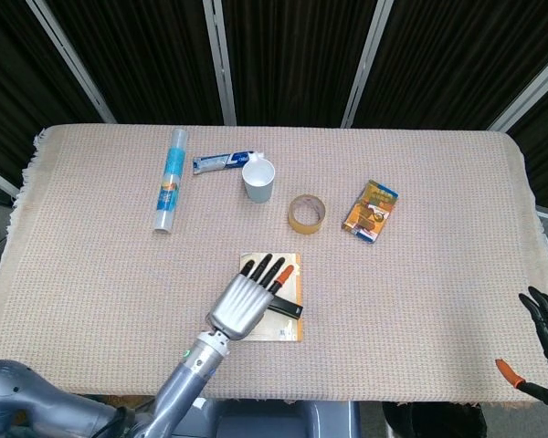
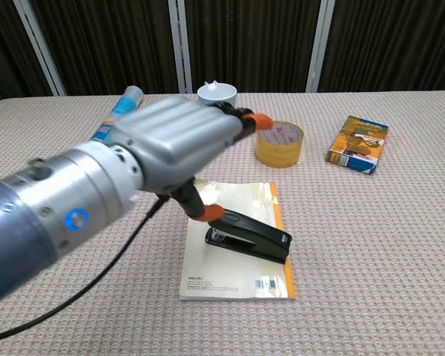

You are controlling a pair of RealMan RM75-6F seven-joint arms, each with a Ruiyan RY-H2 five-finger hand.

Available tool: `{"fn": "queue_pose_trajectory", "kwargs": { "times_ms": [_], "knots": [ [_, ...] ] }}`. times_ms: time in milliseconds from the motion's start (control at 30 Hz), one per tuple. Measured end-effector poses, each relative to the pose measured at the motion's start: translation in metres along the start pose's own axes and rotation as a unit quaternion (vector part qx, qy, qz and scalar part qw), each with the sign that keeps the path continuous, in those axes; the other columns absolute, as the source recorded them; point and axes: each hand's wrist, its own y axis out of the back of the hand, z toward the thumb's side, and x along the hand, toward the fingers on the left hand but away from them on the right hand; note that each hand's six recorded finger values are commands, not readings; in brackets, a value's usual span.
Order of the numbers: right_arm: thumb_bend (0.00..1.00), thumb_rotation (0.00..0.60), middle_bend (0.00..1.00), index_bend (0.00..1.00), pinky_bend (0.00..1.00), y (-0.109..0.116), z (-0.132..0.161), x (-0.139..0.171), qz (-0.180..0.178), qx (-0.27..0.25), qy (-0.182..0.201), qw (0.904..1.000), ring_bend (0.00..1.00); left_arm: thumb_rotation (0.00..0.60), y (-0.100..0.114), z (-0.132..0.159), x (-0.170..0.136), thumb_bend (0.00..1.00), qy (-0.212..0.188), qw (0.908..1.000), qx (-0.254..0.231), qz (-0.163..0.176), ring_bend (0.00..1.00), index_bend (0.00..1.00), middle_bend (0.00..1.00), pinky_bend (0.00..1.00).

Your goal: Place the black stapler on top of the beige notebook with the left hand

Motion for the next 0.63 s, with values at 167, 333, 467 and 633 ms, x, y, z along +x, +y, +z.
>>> {"fn": "queue_pose_trajectory", "kwargs": {
  "times_ms": [167,333,467,633],
  "knots": [
    [0.16,0.600,0.00,0.00,0.00,-0.003,0.002,0.000,0.000,0.011,0.001,0.9999,0.00,0.600,0.016,-0.062,-0.047,0.24,0.067,0.9969,0.032,0.024,0.01,0.01,0.00,0.20],
    [0.16,0.600,0.00,0.00,0.00,-0.010,0.006,0.000,0.005,0.024,0.001,0.9997,0.00,0.600,0.015,-0.125,-0.109,0.19,0.159,0.9851,0.051,0.042,0.00,0.00,0.00,0.14],
    [0.16,0.600,0.00,0.00,0.00,-0.013,0.008,0.000,0.006,0.031,-0.002,0.9995,0.00,0.600,-0.002,-0.173,-0.173,0.16,0.254,0.9661,0.032,0.033,0.00,0.00,0.00,0.13],
    [0.16,0.600,0.00,0.00,0.00,-0.015,0.008,-0.002,0.006,0.033,-0.011,0.9994,0.00,0.588,-0.013,-0.205,-0.227,0.15,0.317,0.9475,0.003,0.041,0.00,0.00,0.00,0.12]
  ]
}}
